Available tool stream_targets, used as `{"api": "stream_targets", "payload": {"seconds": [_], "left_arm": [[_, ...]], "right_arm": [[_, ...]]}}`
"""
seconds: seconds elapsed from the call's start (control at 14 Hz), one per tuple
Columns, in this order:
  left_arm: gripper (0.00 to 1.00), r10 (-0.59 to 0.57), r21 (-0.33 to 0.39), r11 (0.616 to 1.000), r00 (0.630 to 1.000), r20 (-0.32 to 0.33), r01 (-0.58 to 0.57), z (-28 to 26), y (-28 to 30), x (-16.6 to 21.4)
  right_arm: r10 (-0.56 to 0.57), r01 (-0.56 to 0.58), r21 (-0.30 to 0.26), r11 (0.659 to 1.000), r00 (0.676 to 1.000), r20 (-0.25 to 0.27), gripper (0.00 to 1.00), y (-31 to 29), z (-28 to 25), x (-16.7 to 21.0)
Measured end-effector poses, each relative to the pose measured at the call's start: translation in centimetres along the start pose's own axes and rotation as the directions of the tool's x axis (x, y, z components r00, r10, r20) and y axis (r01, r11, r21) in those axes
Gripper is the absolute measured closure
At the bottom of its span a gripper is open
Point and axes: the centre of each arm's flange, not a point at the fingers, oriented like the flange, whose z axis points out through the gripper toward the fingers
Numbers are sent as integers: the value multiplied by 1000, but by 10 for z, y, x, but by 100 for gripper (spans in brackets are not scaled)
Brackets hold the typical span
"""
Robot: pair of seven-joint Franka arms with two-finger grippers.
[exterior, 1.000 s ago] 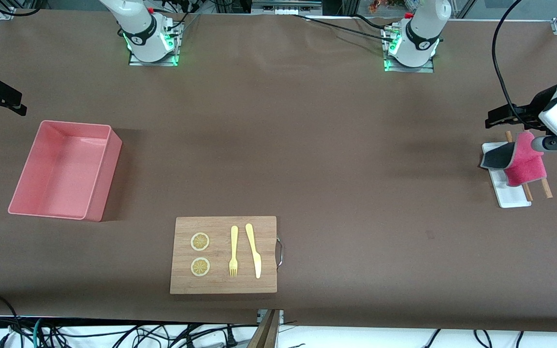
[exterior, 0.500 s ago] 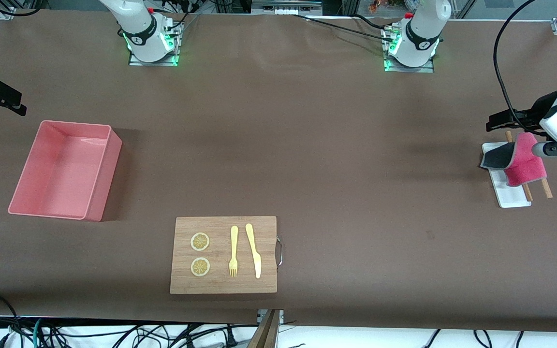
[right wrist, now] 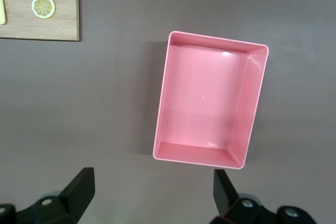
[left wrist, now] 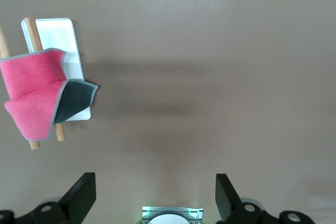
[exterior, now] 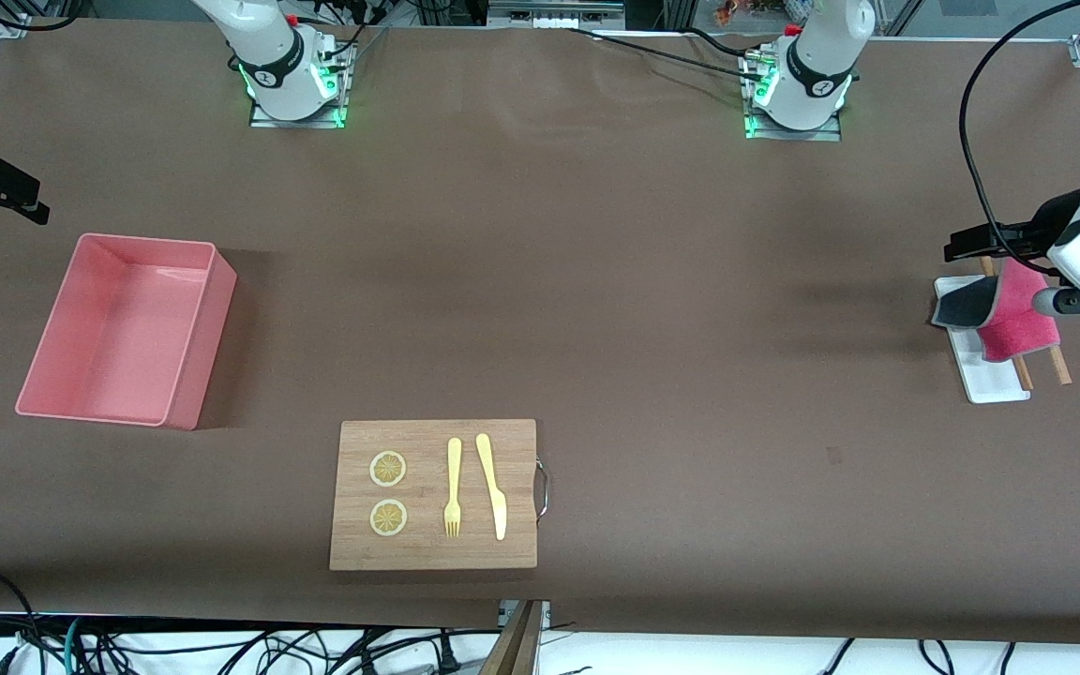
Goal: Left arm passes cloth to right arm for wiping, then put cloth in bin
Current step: 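Move the left gripper down toward the pink cloth on the white tray, then grasp the pink cloth with the left gripper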
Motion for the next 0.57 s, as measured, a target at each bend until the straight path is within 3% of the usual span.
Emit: {"api": "stream_targets", "payload": {"seconds": [0.14, 0.29, 0.57], "left_arm": [[0, 12, 11, 1000, 999, 39, -13, 20, -36, 10], [0, 32, -26, 999, 996, 78, -30, 52, -92, 24], [0, 99, -90, 992, 992, 81, -92, 118, -185, 43]], "right_arm": [[1, -1, 0, 1000, 1000, 0, 0, 0, 0, 0], [1, -1, 0, 1000, 1000, 0, 0, 1, 0, 0], [1, -1, 0, 1000, 1000, 0, 0, 1, 0, 0]]}}
